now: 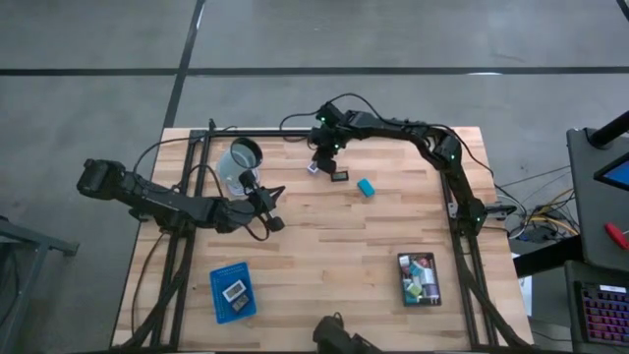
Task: Pick & Place Office items
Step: Put the white digital clock into the blue bin
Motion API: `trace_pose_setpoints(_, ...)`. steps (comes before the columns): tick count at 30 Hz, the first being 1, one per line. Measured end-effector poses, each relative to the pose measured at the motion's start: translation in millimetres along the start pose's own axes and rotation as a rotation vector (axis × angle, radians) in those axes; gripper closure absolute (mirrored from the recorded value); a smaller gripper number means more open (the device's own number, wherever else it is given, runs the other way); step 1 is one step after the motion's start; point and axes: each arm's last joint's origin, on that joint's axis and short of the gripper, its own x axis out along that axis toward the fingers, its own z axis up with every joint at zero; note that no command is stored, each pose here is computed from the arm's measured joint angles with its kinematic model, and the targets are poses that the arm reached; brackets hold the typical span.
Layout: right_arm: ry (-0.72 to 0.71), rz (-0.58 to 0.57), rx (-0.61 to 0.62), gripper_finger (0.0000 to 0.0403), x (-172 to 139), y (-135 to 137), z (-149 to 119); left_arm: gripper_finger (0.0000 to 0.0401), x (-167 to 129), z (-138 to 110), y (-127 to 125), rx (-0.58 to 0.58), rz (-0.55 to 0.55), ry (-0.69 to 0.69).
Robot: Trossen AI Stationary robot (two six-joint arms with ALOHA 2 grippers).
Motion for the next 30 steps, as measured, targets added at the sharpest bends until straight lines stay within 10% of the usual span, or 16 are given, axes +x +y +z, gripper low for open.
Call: trace_pose_setpoints(30,0.010,0.007,0.081,0.0394,-16,11,2,0.0396,14,21,17,-0.136,0.082,-0.053)
